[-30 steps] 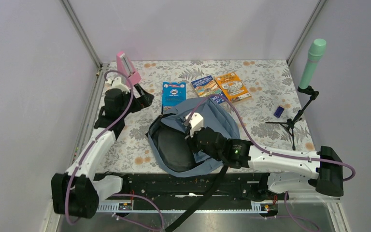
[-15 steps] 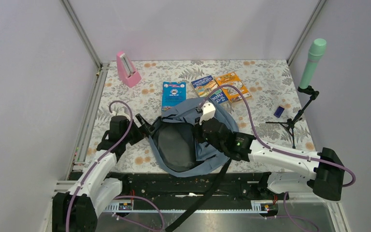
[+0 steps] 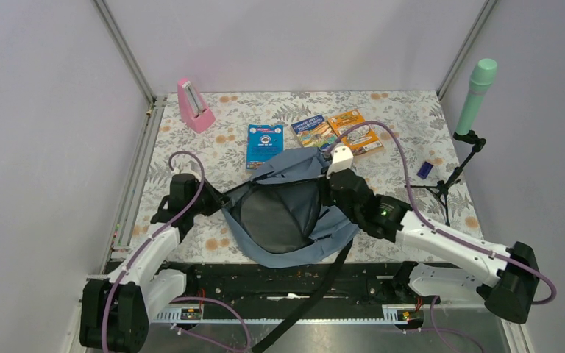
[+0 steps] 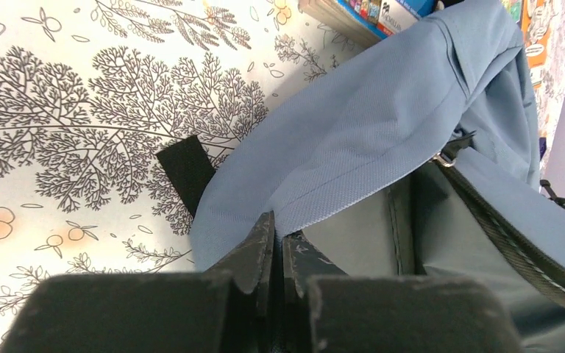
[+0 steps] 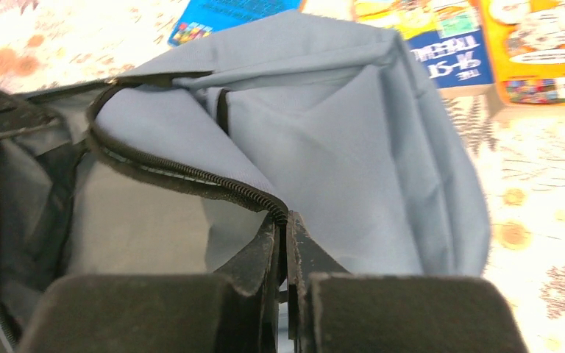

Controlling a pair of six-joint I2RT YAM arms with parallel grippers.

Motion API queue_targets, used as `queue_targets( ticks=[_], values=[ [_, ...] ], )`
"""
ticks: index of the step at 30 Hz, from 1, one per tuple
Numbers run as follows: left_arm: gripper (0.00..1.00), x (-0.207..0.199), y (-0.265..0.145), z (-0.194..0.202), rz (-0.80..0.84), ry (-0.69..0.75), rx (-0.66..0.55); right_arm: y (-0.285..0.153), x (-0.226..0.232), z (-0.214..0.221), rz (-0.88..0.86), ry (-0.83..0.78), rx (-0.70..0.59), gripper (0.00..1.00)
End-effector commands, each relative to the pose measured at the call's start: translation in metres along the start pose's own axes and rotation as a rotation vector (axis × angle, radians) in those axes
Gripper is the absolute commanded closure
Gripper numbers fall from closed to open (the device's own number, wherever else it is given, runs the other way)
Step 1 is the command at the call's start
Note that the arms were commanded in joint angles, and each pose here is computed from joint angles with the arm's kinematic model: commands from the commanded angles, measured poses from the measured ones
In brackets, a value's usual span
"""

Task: Pack the student bag
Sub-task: Unzip the student bag at the center of the board.

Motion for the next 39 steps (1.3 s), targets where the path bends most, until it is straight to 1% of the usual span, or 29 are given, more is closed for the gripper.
queue_targets(
  ticks=[1, 8, 12, 16, 19, 22, 27, 31, 33, 34, 36, 37, 38, 39],
  values=[
    [1.00, 0.016, -0.005, -0.017, -0.088, -0.042, -0.128, -0.019, -0.043, -0.050, 0.150, 0.029, -0.166, 1.00],
    [1.00, 0.039, -0.013, -0.014, -0.130, -0.134, -0.160, -0.018, -0.077, -0.061, 0.229, 0.073, -0.190, 1.00],
    [1.00, 0.051, -0.022, -0.020, -0.158, -0.177, -0.209, -0.018, -0.087, -0.064, 0.250, 0.090, -0.195, 1.00],
    [1.00, 0.051, -0.031, -0.023, -0.165, -0.165, -0.237, -0.021, -0.084, -0.069, 0.214, 0.097, -0.201, 1.00],
    [1.00, 0.055, -0.039, -0.025, -0.203, -0.159, -0.263, -0.022, -0.083, -0.071, 0.206, 0.105, -0.206, 1.00],
    [1.00, 0.062, -0.043, -0.024, -0.228, -0.183, -0.288, -0.025, -0.092, -0.070, 0.254, 0.122, -0.223, 1.00],
    [1.00, 0.073, -0.044, -0.025, -0.236, -0.234, -0.284, -0.030, -0.108, -0.067, 0.295, 0.163, -0.228, 1.00],
    [1.00, 0.071, -0.047, -0.032, -0.222, -0.240, -0.298, -0.030, -0.104, -0.067, 0.247, 0.156, -0.218, 1.00],
    [1.00, 0.067, -0.050, -0.035, -0.208, -0.232, -0.304, -0.030, -0.093, -0.070, 0.169, 0.156, -0.219, 1.00],
    [0.98, 0.065, -0.052, -0.036, -0.204, -0.226, -0.308, -0.030, -0.091, -0.070, 0.151, 0.165, -0.220, 1.00],
    [0.97, 0.062, -0.060, -0.039, -0.212, -0.202, -0.325, -0.031, -0.080, -0.072, 0.075, 0.154, -0.213, 1.00],
    [0.95, 0.061, -0.064, -0.040, -0.220, -0.194, -0.335, -0.031, -0.077, -0.072, 0.054, 0.153, -0.210, 1.00],
    [0.87, 0.057, -0.068, -0.043, -0.209, -0.185, -0.350, -0.031, -0.073, -0.072, 0.024, 0.152, -0.206, 1.00],
    [0.72, 0.052, -0.071, -0.044, -0.182, -0.171, -0.357, -0.032, -0.068, -0.073, -0.012, 0.147, -0.204, 1.00]
  ],
)
Point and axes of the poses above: each gripper's point midway between its finger pads, its own y axis out along the fingers, its own x axis along the line the jaws close on, z = x × y, the point moved 4 cm from there along -y, back along the fingers, and after that the axes turned 3 degrees about y, right-handed, at the moved point
